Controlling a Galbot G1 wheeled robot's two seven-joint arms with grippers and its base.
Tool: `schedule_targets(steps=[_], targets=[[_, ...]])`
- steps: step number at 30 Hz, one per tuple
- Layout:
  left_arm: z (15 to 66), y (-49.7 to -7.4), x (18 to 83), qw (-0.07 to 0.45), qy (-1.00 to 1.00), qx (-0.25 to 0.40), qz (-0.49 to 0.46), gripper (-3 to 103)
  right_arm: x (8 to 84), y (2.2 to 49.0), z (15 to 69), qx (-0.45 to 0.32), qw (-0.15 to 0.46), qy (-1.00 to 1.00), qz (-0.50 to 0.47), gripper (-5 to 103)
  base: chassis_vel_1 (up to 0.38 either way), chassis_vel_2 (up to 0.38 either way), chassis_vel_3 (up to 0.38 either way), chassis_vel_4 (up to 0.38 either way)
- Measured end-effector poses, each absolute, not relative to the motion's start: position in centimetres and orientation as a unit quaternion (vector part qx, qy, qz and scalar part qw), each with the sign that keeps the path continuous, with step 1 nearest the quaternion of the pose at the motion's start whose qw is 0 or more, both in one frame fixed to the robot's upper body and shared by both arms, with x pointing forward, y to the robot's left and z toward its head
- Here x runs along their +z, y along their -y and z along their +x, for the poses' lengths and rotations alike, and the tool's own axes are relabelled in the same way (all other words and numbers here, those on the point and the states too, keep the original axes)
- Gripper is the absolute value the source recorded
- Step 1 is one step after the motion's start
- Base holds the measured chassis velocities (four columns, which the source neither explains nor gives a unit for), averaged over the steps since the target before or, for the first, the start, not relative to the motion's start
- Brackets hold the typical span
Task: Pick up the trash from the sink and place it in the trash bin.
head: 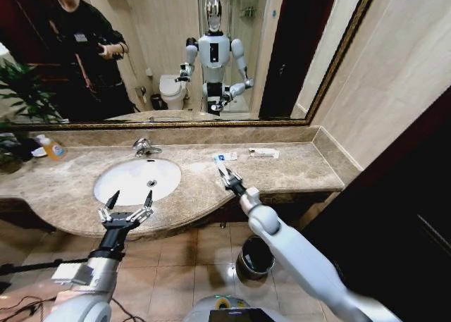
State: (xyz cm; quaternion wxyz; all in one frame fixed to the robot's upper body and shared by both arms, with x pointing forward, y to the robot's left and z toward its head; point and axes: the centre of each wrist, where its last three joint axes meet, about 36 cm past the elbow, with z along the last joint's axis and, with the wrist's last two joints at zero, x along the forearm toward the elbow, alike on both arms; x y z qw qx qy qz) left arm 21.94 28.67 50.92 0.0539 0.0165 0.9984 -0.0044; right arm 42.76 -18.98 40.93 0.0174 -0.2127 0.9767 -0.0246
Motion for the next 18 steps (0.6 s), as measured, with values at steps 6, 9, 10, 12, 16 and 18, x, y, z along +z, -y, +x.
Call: schedule_targets(steps=[6,9,10,12,16,18], targets=[[21.9,-28.7,50.9,0.054,-0.998,-0.004,0.016,100,40.3,21.7,40.7,-0.020,0.018,-0.984,-0.176,24,0.000,0.000,0.000,0.000],[21.9,-28.7,50.9,0.054,-0.998,-0.004,0.016,100,39.7,22.5,38.4,-0.009,0.008,-0.988,-0.157,24,0.000,0.000,0.000,0.000],[21.9,-28.7,50.9,0.054,-0.998,-0.004,0.016,100,39.4,22.9,37.2,-0.003,0.000,-0.989,-0.149,24,0.000,0.000,0.000,0.000],[21.9,-28.7,50.9,0.054,-0.998,-0.004,0.016,100,38.9,23.7,35.4,0.006,-0.007,-0.990,-0.137,24,0.000,0.000,0.000,0.000],[21.9,-28.7,50.9,0.054,-0.998,-0.004,0.016,100,38.3,25.1,33.7,0.012,-0.013,-0.992,-0.126,24,0.000,0.000,0.000,0.000],[21.9,-28.7,50.9,0.054,-0.998,-0.004,0.016,100,37.4,26.8,31.9,0.015,-0.018,-0.993,-0.117,24,0.000,0.000,0.000,0.000]])
